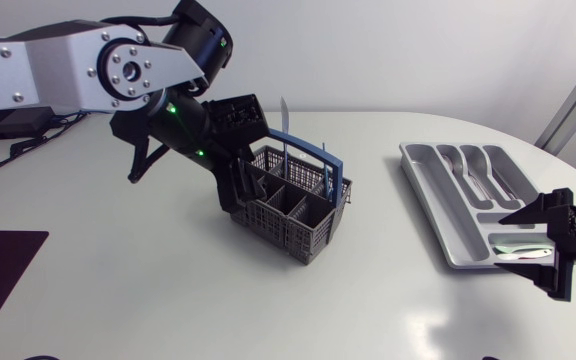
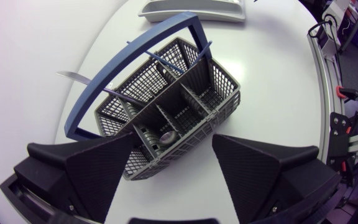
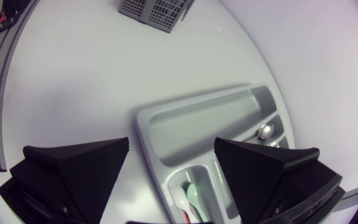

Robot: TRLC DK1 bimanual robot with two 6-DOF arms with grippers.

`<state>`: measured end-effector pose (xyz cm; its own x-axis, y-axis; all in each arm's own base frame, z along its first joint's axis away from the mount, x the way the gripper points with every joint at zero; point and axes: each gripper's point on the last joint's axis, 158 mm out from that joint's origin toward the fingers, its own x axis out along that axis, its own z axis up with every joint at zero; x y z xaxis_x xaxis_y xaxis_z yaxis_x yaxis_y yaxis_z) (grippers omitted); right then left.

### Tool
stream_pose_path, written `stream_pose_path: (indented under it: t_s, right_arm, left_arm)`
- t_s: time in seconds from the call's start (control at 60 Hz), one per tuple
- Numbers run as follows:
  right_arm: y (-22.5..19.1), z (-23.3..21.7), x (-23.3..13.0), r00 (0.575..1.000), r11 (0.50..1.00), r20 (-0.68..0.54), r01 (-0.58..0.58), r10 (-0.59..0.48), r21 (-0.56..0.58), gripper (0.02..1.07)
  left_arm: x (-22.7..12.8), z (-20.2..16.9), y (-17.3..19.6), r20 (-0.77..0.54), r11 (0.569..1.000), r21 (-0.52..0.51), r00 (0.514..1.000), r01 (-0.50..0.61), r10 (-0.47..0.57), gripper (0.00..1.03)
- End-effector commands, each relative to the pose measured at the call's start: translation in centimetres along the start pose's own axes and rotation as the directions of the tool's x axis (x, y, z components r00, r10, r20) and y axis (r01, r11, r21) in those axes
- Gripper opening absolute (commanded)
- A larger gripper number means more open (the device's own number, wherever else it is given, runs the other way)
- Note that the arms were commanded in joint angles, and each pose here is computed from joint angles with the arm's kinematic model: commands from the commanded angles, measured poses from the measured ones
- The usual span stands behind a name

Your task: Unload the cutlery basket into the drawer organizer.

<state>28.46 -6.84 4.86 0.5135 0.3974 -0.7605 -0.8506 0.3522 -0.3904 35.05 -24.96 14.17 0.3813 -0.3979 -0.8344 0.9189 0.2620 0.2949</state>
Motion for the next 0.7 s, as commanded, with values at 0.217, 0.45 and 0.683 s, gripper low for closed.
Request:
stream_pose_path:
  t_s: [0.217,0.45,0.683]
  right_arm:
    - [5.1,7.0,0.7,0.994,0.997,0.1,-0.055,0.049,0.055,1.02]
    - [7.3,14.1,0.6,0.983,0.951,0.158,-0.134,0.093,0.279,1.02]
    - [9.3,23.0,0.1,0.975,0.952,0.199,-0.153,0.101,0.266,1.02]
  left_arm:
    - [2.0,-1.5,0.1,-0.061,0.983,0.183,0.998,0.021,-0.01,0.89]
    - [2.6,-2.7,-0.5,-0.092,0.978,0.204,0.995,0.044,-0.026,0.89]
    - [2.6,-4.4,-1.7,-0.114,0.979,0.193,0.993,0.065,-0.044,0.89]
